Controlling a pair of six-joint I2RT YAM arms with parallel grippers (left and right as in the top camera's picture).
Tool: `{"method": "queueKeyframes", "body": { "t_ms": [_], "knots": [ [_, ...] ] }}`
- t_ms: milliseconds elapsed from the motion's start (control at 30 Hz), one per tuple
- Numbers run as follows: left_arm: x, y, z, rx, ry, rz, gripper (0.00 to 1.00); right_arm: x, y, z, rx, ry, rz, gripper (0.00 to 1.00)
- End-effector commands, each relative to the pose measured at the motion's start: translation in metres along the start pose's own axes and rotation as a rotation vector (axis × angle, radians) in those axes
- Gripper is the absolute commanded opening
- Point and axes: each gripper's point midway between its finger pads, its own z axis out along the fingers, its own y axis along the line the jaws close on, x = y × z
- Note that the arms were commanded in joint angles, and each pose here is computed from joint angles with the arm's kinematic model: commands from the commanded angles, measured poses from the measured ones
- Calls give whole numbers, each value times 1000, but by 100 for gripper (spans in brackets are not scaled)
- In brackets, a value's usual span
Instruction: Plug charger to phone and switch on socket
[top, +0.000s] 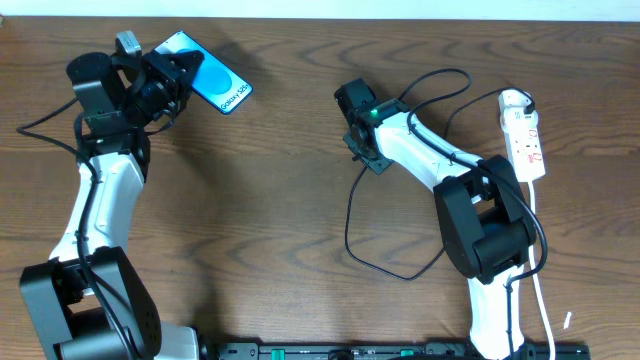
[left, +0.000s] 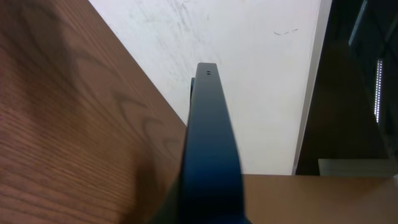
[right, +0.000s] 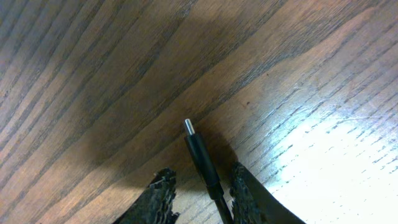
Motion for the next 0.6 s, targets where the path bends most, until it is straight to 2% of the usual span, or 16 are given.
{"method": "queueKeyframes", "body": {
  "t_ms": [0,167,267,567],
  "knots": [
    [1,-14,-6,32,6,40,7,-6,-5,11,28,-14,15,26],
    [1,-14,-6,33,6,41,8,-11,-6,12,27,-17,27,25],
    [1,-14,-6,33,6,41,8,-14,-7,13,28,-19,33,21],
    [1,-14,-6,33,6,40,7,-11,-6,13,23,4,34,23]
  ]
}}
